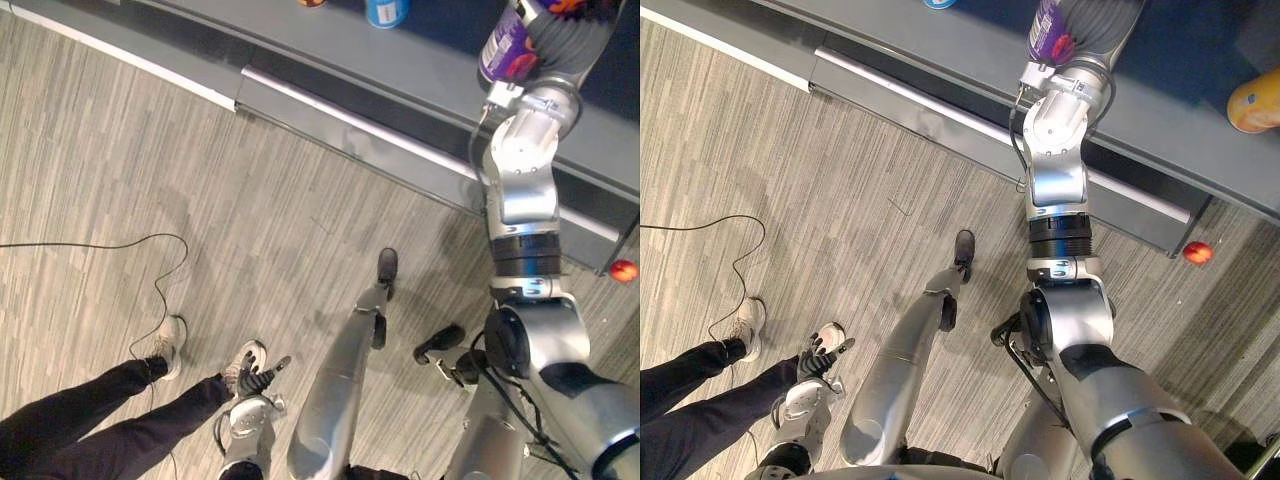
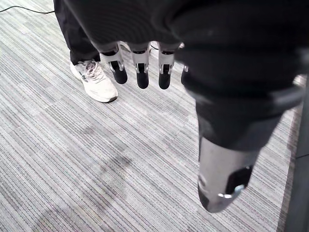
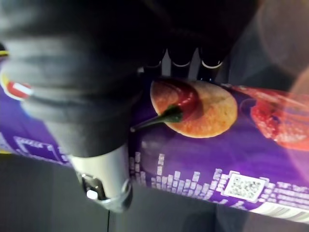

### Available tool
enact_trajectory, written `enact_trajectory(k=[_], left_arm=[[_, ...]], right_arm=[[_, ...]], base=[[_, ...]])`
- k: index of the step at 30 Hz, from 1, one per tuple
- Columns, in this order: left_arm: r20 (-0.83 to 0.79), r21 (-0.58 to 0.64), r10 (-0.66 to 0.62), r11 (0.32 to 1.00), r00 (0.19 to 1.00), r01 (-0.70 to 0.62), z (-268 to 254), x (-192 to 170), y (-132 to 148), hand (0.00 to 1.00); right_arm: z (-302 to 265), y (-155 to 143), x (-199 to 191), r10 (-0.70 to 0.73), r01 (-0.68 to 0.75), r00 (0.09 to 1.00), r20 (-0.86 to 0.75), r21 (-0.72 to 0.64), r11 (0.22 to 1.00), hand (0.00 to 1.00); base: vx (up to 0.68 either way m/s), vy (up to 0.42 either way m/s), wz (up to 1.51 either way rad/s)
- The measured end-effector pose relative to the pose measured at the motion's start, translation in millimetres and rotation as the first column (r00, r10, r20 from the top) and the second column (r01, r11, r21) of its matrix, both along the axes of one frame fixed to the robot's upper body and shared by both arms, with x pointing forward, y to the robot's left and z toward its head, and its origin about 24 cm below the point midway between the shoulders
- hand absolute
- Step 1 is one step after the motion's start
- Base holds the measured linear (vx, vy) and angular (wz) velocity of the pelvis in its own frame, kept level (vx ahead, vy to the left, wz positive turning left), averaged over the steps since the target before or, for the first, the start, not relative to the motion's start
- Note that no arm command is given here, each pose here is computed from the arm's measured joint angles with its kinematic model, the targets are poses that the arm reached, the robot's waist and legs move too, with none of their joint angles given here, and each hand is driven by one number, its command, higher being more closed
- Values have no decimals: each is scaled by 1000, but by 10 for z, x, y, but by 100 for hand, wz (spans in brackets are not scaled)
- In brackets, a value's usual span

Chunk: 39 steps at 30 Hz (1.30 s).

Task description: Put the gum and the chips on the shelf.

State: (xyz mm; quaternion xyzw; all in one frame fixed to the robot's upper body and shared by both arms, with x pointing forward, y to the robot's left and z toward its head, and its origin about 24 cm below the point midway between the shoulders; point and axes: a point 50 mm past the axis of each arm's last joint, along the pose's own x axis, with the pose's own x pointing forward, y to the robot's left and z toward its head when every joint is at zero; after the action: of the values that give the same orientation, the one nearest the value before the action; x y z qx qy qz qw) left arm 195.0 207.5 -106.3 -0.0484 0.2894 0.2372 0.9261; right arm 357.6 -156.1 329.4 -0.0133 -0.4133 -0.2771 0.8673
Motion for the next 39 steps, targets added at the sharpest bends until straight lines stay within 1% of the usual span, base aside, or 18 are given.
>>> enact_trajectory(k=[14, 15, 24, 34, 39], left_arm=[[12, 3, 6, 1000, 1000, -6, 10, 4, 8, 0], [12, 3, 6, 1000, 1000, -6, 11, 5, 8, 0], [34, 6, 6, 1000, 999, -6, 47, 38, 14, 0], [32, 6, 6, 1000, 999, -6, 43, 34, 13, 0], [30, 5, 6, 1000, 1000, -6, 41, 33, 13, 0]], right_arm=[[2, -25, -9, -24, 24, 1000, 9, 26, 999, 100], [3, -24, -10, -24, 24, 1000, 10, 26, 999, 0], [133, -14, -48, -24, 23, 998, 55, 26, 999, 0], [146, -34, -52, -29, 28, 998, 58, 22, 999, 0], [62, 71, -26, 6, -6, 999, 36, 20, 1000, 0]], base=[[-28, -53, 1], [-31, -44, 3], [-43, -50, 0], [-52, -43, -3], [-63, -44, -10]])
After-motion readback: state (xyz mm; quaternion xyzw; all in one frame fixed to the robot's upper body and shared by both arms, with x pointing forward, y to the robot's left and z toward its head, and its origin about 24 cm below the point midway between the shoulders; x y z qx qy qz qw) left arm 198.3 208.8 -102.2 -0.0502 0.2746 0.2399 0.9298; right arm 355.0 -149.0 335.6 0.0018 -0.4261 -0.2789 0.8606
